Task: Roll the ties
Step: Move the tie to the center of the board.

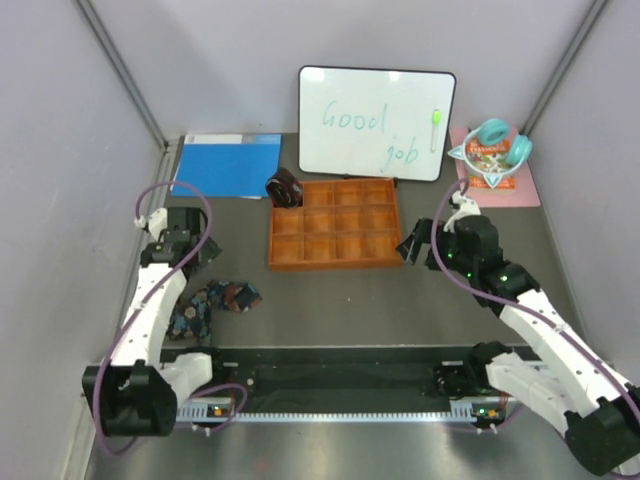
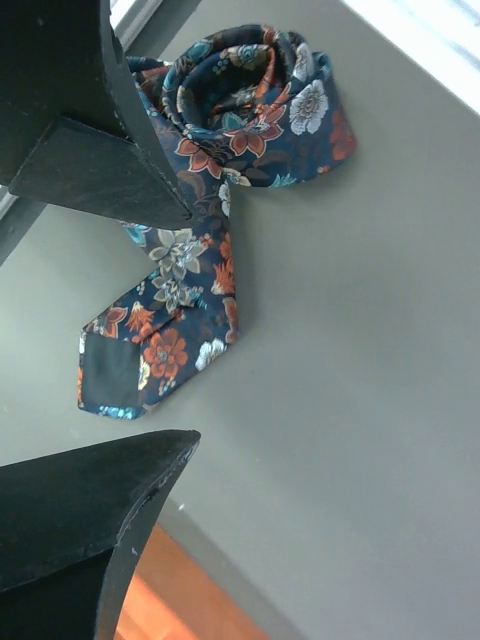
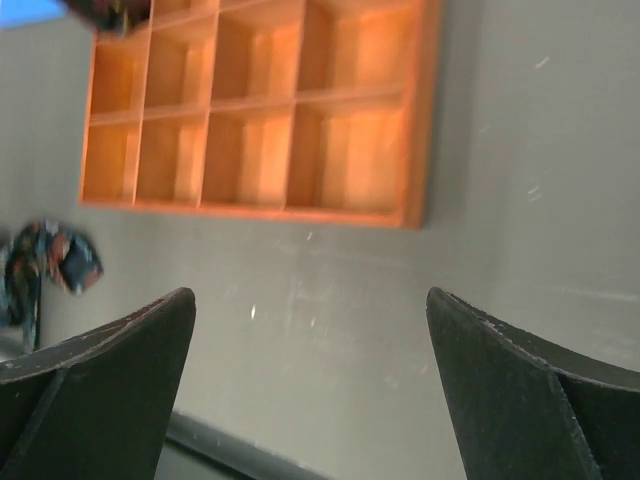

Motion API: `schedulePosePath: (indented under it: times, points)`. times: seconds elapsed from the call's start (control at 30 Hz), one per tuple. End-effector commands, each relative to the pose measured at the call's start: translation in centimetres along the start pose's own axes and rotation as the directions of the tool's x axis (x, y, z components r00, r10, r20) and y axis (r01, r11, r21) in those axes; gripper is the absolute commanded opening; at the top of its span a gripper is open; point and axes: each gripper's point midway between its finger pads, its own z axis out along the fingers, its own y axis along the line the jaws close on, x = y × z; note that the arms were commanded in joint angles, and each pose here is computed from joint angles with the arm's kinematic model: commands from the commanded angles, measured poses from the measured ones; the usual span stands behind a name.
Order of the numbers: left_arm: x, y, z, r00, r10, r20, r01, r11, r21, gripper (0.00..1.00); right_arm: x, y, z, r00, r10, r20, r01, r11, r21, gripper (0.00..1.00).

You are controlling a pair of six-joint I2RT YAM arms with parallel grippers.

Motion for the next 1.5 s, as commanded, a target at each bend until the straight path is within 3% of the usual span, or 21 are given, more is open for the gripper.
schedulePosePath:
  times: [0.0,0.3,0.77,1.03,1.13,1.27,1.47]
  points:
    - [1.6,-0.4,1.5,0.987,-0.047,-0.154,0.058,0.996,0.064,0.85,3.1,1.9,-0.4,0.998,-0.025,-0.058,0.022,0.999,-0.041,0.99]
    - [4.6,0.1,4.2,0.958,-0.047,-0.283,0.059,0.998,0.035,0.82,4.7,2.0,-0.1,0.995,-0.048,-0.082,0.045,0.998,-0.037,0.99]
    - [9.3,1.3,7.6,0.921,-0.158,-0.356,0.142,0.987,-0.072,0.74,5.3,1.3,-0.7,0.994,-0.068,-0.089,0.065,0.997,-0.030,0.99]
    - [10.6,0.4,8.9,0.906,-0.147,-0.398,0.145,0.989,-0.035,0.79,5.2,1.4,-1.1,0.994,-0.071,-0.087,0.069,0.997,-0.033,0.99]
    - [11.4,0.1,9.4,0.889,-0.130,-0.440,0.129,0.991,-0.033,0.64,5.4,1.2,-1.1,0.993,-0.076,-0.091,0.073,0.997,-0.029,0.99]
    - [12.3,-0.1,9.6,0.879,-0.117,-0.463,0.128,0.992,-0.007,0.33,5.7,0.9,-1.1,0.992,-0.076,-0.099,0.074,0.997,-0.021,0.99]
    - [12.4,-1.3,9.0,0.881,-0.077,-0.468,0.125,0.990,0.073,0.04,5.8,0.8,-1.0,0.992,-0.079,-0.102,0.078,0.997,-0.021,0.99]
